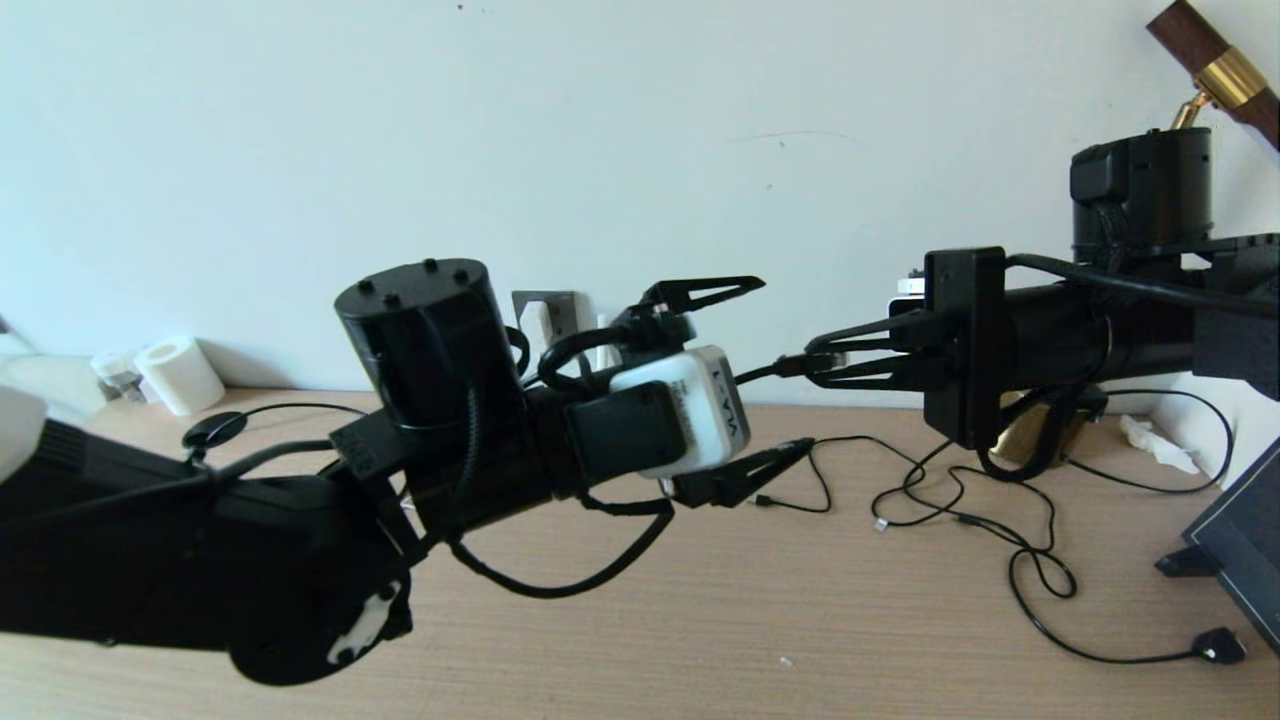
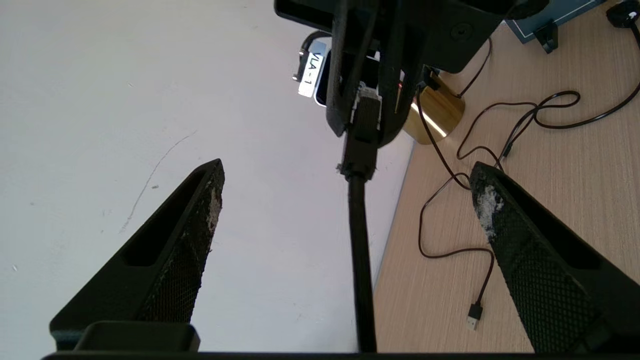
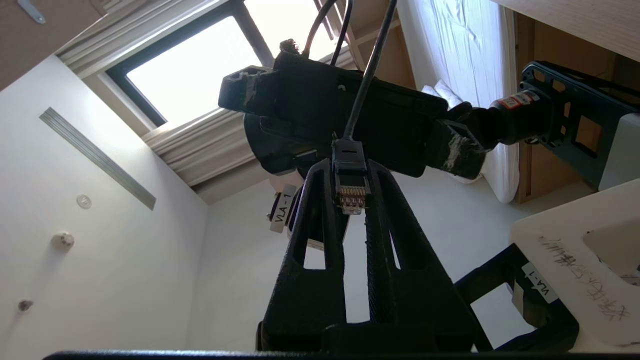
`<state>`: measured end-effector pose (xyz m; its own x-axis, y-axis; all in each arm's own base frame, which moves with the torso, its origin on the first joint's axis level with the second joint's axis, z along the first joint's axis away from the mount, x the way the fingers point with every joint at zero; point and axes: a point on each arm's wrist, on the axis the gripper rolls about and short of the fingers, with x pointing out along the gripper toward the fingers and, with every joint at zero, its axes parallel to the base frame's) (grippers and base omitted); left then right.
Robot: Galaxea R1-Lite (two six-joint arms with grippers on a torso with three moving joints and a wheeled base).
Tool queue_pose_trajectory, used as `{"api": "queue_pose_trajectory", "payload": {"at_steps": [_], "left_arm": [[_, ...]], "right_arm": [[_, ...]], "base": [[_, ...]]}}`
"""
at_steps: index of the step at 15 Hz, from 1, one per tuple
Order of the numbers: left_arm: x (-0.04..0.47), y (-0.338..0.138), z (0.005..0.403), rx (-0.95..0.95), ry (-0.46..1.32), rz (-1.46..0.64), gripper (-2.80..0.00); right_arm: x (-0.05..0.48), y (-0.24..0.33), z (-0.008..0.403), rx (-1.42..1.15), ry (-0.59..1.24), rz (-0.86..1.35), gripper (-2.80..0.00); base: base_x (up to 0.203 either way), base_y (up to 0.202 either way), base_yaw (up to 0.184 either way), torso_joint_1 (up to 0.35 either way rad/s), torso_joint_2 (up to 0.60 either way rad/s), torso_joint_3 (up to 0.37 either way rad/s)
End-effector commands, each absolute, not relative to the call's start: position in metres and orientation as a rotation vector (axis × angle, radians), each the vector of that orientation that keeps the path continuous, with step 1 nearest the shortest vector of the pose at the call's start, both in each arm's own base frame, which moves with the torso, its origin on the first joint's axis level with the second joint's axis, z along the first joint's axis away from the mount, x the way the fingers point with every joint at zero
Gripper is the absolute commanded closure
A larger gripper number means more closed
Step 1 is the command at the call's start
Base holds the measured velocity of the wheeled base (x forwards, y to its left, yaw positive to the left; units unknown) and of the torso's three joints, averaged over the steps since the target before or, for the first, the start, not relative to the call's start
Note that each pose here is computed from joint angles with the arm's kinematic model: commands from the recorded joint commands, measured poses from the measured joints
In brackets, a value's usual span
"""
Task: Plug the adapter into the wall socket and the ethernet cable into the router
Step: Hand it to the other hand
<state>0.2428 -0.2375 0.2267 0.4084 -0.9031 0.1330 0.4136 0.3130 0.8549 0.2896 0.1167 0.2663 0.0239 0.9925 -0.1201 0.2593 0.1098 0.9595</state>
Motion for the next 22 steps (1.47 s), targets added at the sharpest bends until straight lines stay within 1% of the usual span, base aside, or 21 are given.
{"api": "queue_pose_trajectory", "payload": {"at_steps": [1,10,22], "left_arm": [[0.241,-0.237,0.227,0.845,-0.707,-0.966,-2.80],[0.227,-0.227,0.224,0.844,-0.687,-0.988,-2.80],[0.231,-0.234,0.218,0.844,-0.674,-1.003,-2.80]], "right_arm": [[0.290,0.117,0.264,1.332,1.436,0.954,0.00],[0.289,0.119,0.261,1.327,1.447,0.955,0.00],[0.288,0.122,0.260,1.321,1.455,0.960,0.00]], "base": [[0.000,0.000,0.000,0.000,0.00,0.000],[0.000,0.000,0.000,0.000,0.00,0.000],[0.000,0.000,0.000,0.000,0.00,0.000]]}}
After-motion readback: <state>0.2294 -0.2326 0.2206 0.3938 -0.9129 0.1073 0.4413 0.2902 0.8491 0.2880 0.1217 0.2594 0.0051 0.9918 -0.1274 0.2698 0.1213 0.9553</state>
